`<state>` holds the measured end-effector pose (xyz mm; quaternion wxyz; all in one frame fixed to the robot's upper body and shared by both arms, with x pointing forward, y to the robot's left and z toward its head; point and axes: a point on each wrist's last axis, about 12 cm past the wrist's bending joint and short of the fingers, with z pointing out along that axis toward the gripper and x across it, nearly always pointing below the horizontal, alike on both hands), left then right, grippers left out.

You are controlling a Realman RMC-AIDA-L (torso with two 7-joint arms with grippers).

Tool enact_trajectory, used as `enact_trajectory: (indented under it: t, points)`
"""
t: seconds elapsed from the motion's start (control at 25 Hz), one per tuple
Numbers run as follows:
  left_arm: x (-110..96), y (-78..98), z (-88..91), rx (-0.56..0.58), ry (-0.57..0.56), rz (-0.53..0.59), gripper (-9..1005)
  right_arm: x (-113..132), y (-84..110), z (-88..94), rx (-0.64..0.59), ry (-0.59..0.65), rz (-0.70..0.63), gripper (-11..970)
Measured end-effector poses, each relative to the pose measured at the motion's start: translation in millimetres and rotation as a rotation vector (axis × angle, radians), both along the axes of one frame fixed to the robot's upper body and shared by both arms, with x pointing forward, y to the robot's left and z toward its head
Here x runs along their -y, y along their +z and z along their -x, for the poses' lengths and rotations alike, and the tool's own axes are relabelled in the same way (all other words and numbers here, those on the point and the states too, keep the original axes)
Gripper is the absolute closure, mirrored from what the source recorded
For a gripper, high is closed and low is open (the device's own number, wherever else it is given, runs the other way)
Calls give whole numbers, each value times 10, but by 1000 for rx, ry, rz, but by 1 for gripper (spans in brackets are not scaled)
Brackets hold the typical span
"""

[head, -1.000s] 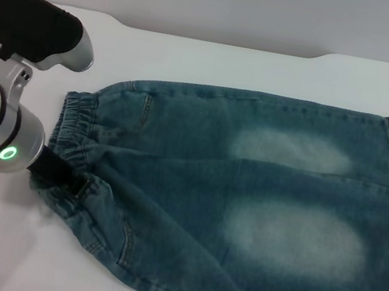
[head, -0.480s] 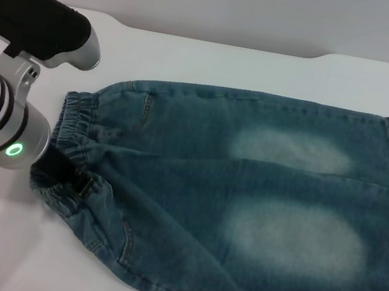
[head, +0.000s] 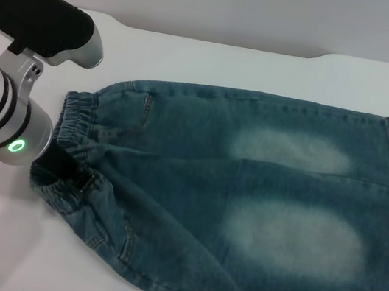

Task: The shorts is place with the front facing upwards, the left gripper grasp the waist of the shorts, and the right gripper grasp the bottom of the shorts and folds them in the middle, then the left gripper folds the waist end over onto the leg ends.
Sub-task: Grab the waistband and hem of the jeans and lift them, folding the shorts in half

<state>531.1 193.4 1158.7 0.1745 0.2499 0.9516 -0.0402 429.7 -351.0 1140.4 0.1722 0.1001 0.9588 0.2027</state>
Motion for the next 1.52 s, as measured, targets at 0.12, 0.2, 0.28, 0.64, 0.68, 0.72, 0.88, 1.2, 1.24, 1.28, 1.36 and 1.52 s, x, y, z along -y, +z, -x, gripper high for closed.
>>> enact_trajectory:
  t: [0.12, 0.2, 0.28, 0.64, 0.68, 0.72, 0.88, 1.2, 1.24, 1.28, 1.36, 1.52]
  points:
    - [10, 3, -9, 3, -12, -3, 911, 24, -13, 26, -4, -17, 0, 190]
    - [14, 5, -14, 4, -14, -4, 911, 30, -19, 32, -6, -20, 0, 190]
    - [20, 7, -21, 5, -16, -4, 912, 35, -37, 41, -12, -24, -3, 190]
    - [33, 8, -22, 5, -22, -6, 912, 15, -163, 36, -34, -25, -22, 189]
    - [35, 9, -21, 4, -23, -6, 912, 10, -165, 32, -33, -23, -22, 189]
    - [35, 9, -21, 4, -23, -6, 912, 5, -165, 28, -32, -20, -22, 189]
    - [41, 8, -17, 3, -26, -5, 912, -9, -169, 11, -32, -12, -23, 189]
    - [44, 7, -18, 3, -29, -3, 912, -8, -194, 15, -40, -9, -27, 190]
    - [45, 7, -18, 4, -32, -3, 912, -12, -207, 18, -45, -8, -30, 190]
    - [47, 7, -18, 4, -33, -2, 912, -18, -218, 18, -49, -6, -32, 190]
    - [49, 8, -18, 5, -34, -1, 912, -33, -235, 14, -52, -1, -34, 190]
    - [52, 9, -19, 6, -35, -1, 912, -44, -245, 5, -51, 4, -33, 190]
